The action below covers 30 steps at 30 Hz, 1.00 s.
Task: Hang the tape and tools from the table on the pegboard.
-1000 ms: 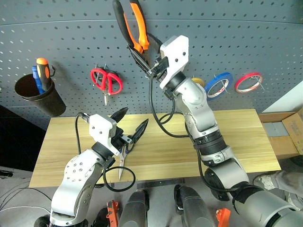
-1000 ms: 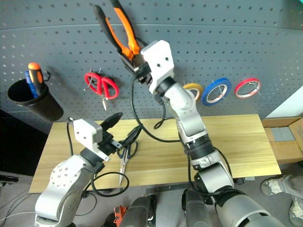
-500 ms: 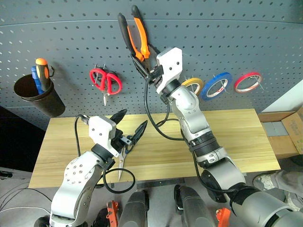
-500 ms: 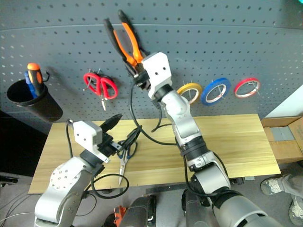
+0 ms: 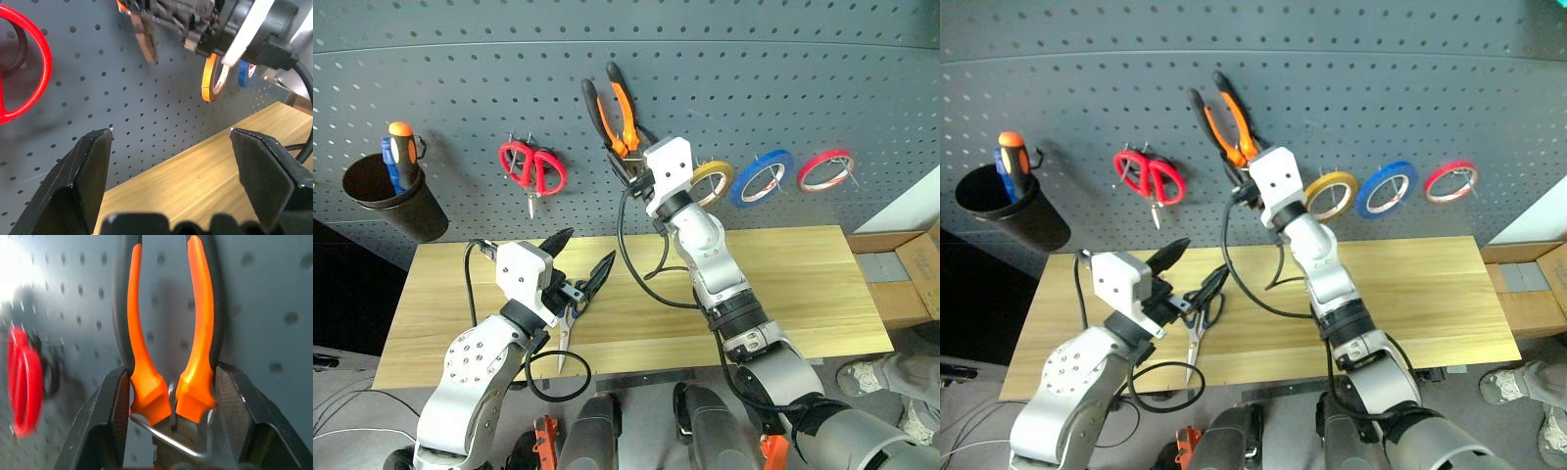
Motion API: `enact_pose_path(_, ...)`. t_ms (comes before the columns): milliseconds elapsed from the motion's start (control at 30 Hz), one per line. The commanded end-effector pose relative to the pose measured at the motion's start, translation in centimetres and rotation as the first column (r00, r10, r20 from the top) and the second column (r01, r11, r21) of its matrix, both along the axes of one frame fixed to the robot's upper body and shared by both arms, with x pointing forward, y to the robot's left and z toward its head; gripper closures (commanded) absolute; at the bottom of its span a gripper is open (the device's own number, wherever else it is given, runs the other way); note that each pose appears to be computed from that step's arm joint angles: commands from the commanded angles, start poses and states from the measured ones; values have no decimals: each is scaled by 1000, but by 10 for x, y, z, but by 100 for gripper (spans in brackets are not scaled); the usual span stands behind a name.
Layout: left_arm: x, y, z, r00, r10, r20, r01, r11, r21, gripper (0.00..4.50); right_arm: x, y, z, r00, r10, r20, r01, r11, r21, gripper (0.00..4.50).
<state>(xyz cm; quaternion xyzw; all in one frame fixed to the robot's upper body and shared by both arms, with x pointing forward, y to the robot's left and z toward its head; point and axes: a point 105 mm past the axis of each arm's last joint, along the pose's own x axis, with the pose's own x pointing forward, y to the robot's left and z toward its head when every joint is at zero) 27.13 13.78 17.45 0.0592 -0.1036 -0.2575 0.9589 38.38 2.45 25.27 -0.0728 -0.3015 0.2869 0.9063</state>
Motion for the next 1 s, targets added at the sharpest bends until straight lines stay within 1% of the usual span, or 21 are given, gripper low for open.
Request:
enact_pose_path(33,-6,-2,13,998,-7,56,6,1000,16,38,-10,5,8,999,10,47,-10,1000,-8,214)
enact_pose_path(67,-5,-2,12,999,-6,54,5,1000,18,38,-11,5,9,999,11,49,-10,1000,-4,176)
enact_pose_path(100,-5,-2,12,999,-5,53,4,1000,19,38,-11,4,9,999,10,50,-10,1000,1,160)
enact_pose_path(200,-5,0,11,999,-1,49,0,1000,23,38,-12,3,12,999,8,53,-9,1000,9,52)
enact_pose_path(267,-4,1,10,999,4,46,-5,1000,25,38,-13,1,13,999,3,54,-3,1000,10,4)
enact_pose_path(367,0,5,8,999,27,39,-28,999,23,38,-15,-2,12,999,-8,48,9,1000,-3,4)
enact_pose_path(500,4,14,2,997,70,12,-70,997,10,38,-28,-9,6,999,15,44,-14,1000,-25,4)
enact_pose_path(633,6,25,-13,991,119,-64,-119,993,-2,38,-42,-21,-15,999,47,-4,-47,996,-79,4)
enact_pose_path(733,7,35,-29,978,150,-144,-156,987,-29,38,-47,-38,-30,998,24,-55,-30,994,-101,4)
enact_pose_path(767,5,37,-38,973,152,-173,-158,987,-19,38,-49,-44,-35,997,15,-70,-23,994,-109,4)
enact_pose_path(833,0,37,-63,953,149,-265,-142,989,45,38,-55,-53,-47,996,-7,-86,-7,987,-162,4)
enact_pose_path(867,-5,35,-73,944,137,-299,-129,991,48,38,-60,-55,-55,996,-6,-91,-12,981,-193,4)
enact_pose_path(933,-11,34,-88,926,137,-352,-128,991,47,38,-72,-53,-69,993,31,-116,-59,968,-245,4)
enact_pose_path(1000,-15,39,-102,900,170,-402,-160,985,59,38,-82,-51,-87,979,80,-186,-130,953,-275,4)
